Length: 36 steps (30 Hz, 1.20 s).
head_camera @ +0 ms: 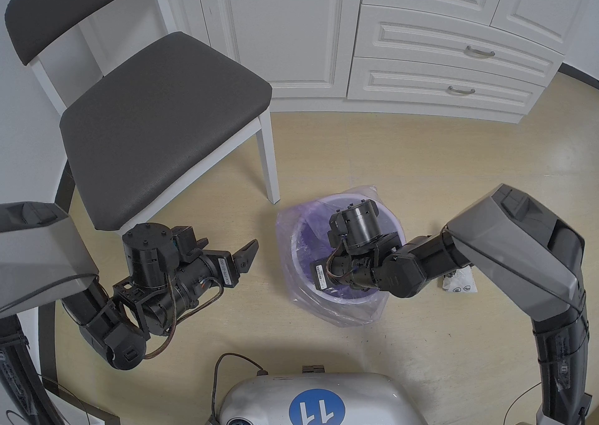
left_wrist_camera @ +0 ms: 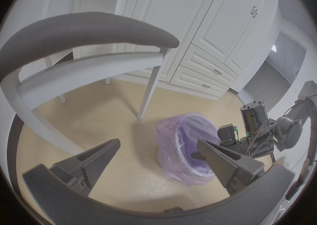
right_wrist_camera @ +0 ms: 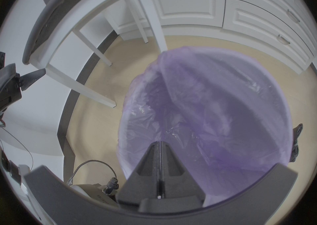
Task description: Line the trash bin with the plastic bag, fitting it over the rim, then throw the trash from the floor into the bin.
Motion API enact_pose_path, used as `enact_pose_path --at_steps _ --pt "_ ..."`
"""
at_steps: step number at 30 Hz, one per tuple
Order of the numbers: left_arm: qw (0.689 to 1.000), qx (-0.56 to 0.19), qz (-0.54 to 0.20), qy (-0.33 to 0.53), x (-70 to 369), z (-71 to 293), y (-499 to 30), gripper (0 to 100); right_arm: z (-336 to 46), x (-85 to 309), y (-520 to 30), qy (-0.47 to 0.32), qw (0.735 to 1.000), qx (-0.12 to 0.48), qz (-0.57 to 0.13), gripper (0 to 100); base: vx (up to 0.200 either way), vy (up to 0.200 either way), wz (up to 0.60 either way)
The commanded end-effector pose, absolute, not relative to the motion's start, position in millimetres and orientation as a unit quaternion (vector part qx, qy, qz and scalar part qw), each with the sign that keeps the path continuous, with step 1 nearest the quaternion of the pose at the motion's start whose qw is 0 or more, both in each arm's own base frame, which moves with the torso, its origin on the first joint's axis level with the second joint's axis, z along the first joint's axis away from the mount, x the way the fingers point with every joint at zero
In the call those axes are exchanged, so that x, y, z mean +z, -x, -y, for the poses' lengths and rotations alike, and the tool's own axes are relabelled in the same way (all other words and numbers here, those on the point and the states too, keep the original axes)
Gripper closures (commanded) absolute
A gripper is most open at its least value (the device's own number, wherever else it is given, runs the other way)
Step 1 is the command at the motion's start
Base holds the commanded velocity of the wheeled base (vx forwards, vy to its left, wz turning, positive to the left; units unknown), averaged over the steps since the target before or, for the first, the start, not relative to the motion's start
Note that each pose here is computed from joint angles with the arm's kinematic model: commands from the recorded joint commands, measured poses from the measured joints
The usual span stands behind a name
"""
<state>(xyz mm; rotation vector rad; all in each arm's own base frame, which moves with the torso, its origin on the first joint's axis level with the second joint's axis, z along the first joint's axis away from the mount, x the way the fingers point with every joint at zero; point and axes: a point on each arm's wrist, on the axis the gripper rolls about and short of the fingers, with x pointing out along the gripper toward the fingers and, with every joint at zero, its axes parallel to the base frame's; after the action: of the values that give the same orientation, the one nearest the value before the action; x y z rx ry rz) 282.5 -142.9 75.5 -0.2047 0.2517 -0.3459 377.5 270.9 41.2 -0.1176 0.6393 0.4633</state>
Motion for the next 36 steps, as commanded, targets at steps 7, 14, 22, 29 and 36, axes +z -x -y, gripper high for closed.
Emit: enact_pose_path --at_steps 7,14,22,29,36 --pt "0.972 -0.166 -0.136 0.099 66.9 142.4 -283.7 0 -275.1 -3.5 -416.8 0.074 0.943 0.139 -0.293 100 0.000 0.000 0.00" --pt "0.972 -0.167 -0.135 0.100 67.8 142.3 -283.5 0 -256.2 26.5 -430.6 0.060 0.956 0.113 -0.263 100 0.000 0.000 0.00" --pt "0.973 -0.169 -0.123 0.102 66.6 141.5 -282.0 0 -231.2 61.8 -454.6 0.068 0.979 0.056 -0.183 100 0.000 0.000 0.00" --pt "0.973 -0.167 -0.120 0.103 67.3 140.5 -282.1 0 -222.1 88.2 -460.8 0.055 0.985 0.047 -0.156 100 0.000 0.000 0.00" --pt "0.973 -0.167 -0.121 0.102 67.0 140.4 -281.8 0 -219.0 87.3 -455.6 0.061 0.978 0.051 -0.195 100 0.000 0.000 0.00"
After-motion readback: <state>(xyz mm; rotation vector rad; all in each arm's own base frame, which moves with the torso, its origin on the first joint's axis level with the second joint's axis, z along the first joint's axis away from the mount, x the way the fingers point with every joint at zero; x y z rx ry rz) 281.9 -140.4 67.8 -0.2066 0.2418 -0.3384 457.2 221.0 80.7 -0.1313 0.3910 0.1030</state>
